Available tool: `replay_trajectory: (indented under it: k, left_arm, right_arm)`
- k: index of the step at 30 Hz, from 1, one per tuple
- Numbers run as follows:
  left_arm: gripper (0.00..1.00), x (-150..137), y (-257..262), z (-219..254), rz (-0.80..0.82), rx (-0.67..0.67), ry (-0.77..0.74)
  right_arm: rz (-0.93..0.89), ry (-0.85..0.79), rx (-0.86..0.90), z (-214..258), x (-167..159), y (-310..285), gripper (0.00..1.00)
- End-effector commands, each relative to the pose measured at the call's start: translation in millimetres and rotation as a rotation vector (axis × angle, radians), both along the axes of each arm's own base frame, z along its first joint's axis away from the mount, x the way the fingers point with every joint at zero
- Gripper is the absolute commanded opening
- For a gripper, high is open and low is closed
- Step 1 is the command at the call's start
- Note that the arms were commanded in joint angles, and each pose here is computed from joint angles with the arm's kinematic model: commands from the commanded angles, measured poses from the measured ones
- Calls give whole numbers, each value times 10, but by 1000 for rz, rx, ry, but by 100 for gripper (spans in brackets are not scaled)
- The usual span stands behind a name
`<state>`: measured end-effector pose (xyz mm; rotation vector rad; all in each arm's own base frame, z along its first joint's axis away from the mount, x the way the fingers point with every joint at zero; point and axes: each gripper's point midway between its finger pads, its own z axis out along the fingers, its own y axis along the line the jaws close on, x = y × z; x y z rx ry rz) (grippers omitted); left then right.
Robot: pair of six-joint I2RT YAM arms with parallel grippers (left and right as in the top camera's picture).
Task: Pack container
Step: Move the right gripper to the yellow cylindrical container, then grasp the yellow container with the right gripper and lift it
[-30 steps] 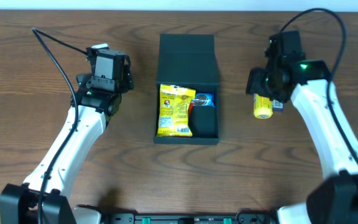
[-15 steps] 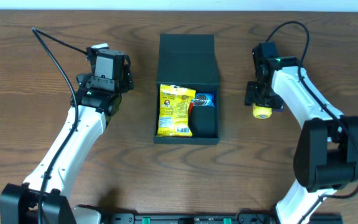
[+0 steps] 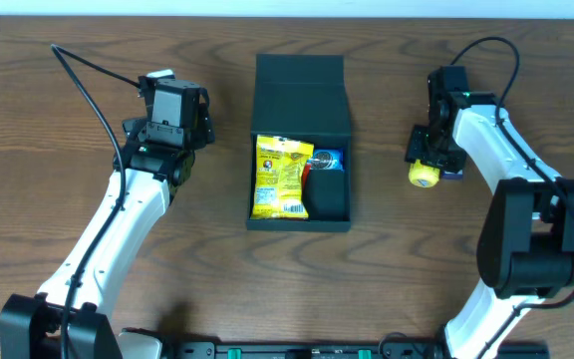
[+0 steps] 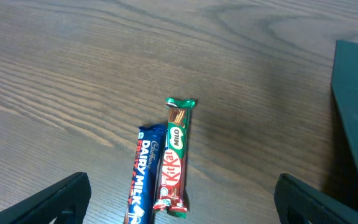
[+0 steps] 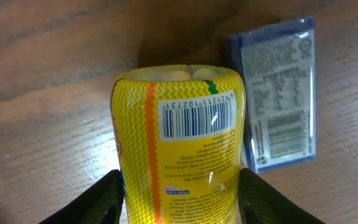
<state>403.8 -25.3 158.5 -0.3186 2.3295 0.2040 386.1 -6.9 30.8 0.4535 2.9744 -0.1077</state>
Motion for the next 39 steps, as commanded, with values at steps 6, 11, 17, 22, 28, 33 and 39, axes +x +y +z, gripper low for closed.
replay_trajectory:
  k: [6,11,17,22,28,33,39]
  left_arm:
    - [95,19,23,86,-3,8,-19]
    - [96,19,23,86,-3,8,-19]
    - [95,19,23,86,-5,10,-18]
    - [95,18,23,85,-5,10,-18]
    - [96,18,23,85,-5,10,-17]
    - [95,18,23,85,-5,10,-17]
    - [95,18,23,85,-5,10,-17]
  right_arm:
    - [35,1,124,-112,45,210,44]
    - [49,-7,225,57,113,387,43]
    - [88,-15,252,676,230,506,22]
    - [179,-67,184,1127,283,638,31]
    - [107,18,114,852,122,571,66]
    - [66,66,114,480,-10,555,75]
    - [37,81,119,137,-111,536,78]
